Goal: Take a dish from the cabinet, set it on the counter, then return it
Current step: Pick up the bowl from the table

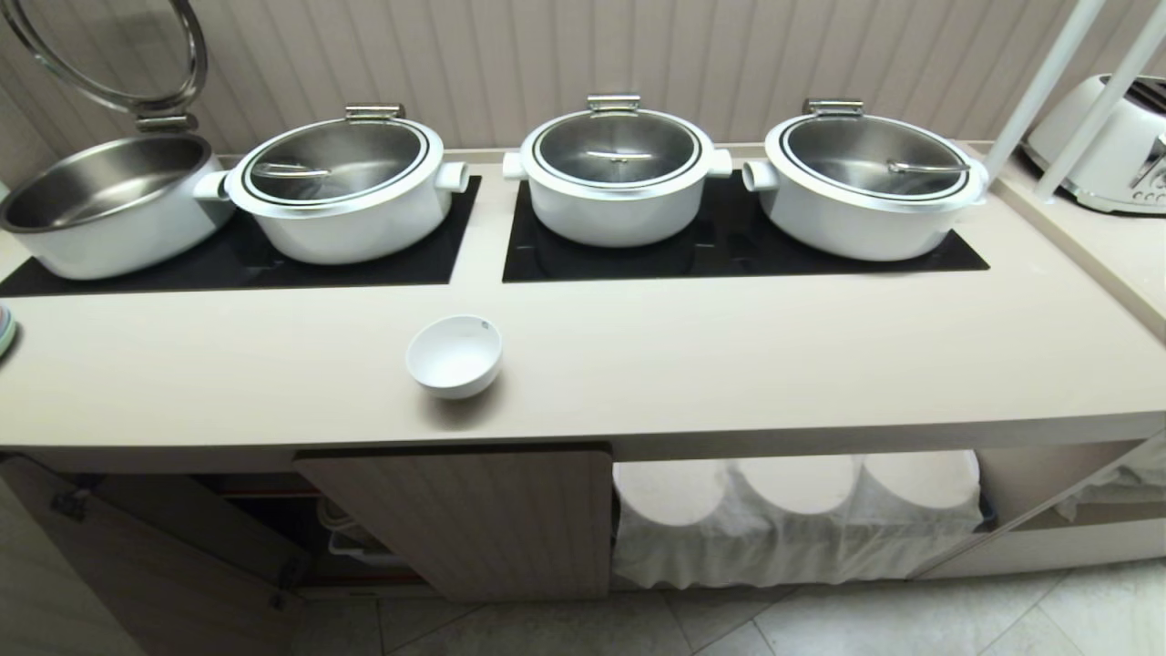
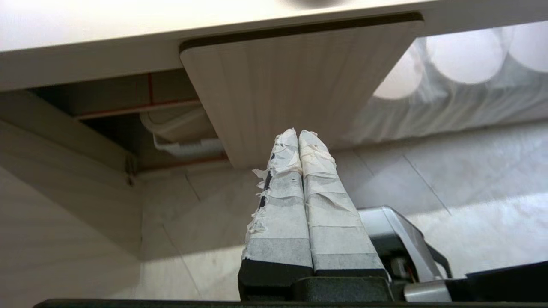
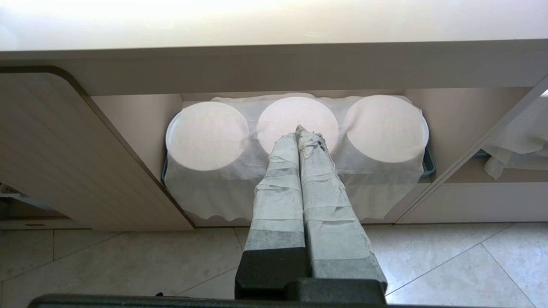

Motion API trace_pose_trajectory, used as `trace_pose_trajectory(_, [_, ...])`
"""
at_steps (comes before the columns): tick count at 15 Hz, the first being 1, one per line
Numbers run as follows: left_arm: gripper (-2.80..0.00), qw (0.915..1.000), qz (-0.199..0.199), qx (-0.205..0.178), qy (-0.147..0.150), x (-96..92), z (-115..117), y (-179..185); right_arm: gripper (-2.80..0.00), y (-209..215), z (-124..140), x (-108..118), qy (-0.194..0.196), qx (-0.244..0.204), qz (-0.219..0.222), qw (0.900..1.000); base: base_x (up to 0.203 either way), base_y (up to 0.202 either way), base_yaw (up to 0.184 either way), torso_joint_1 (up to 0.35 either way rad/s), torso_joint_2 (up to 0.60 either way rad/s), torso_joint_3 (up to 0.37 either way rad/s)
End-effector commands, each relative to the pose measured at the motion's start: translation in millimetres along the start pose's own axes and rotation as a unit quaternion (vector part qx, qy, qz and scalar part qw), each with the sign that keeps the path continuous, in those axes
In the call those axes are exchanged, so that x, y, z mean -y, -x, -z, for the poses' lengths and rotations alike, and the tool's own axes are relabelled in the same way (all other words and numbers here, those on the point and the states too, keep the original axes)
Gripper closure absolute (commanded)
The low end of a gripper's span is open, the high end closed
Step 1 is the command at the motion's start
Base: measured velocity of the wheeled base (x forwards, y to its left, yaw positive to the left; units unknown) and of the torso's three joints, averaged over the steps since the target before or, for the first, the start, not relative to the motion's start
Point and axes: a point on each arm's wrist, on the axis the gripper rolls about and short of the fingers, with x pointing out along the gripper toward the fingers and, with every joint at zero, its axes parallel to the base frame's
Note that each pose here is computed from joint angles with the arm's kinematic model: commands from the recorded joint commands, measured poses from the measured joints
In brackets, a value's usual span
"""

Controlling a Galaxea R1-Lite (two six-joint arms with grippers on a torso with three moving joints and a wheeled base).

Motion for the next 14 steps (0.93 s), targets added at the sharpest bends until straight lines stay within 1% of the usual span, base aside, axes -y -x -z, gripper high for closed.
trace_pose_trajectory(1, [0.0,0.9952,0.005,-0.095,0.022,-7.8,-45,-38,0.0,0,0,0,0.0,0.0,0.0,1.0,0.0,0.0,0.0,0.0,0.0,0.0])
trace_pose_trajectory(5, [0.0,0.986,0.006,-0.154,0.064,-18.8,-114,-94,0.0,0,0,0,0.0,0.001,0.0,1.0,0.0,0.0,0.0,0.0,0.0,0.0])
trace_pose_trajectory(8, [0.0,0.974,0.003,-0.204,0.098,-27.0,-153,-146,0.0,0,0,0,0.0,0.0,0.0,1.0,0.0,0.0,0.0,0.0,0.0,0.0])
trace_pose_trajectory(10, [0.0,0.9626,-0.003,-0.236,0.133,-31.1,-176,-177,0.0,0,0,0,0.0,0.001,0.0,1.0,0.0,0.0,0.0,0.0,0.0,0.0])
trace_pose_trajectory(11, [0.0,0.954,-0.008,-0.259,0.152,-32.9,-184,-194,0.0,0,0,0,0.0,0.0,0.0,1.0,0.0,0.0,0.0,0.0,0.0,0.0])
trace_pose_trajectory(12, [0.0,0.9467,-0.011,-0.277,0.165,-34.0,-192,-207,0.0,0,0,0,0.0,0.0,0.0,1.0,0.0,0.0,0.0,0.0,0.0,0.0])
trace_pose_trajectory(14, [0.0,0.9322,-0.018,-0.313,0.181,-36.1,-201,-229,0.0,0,0,0,0.0,0.001,0.0,1.0,0.0,0.0,0.0,0.0,0.0,0.0])
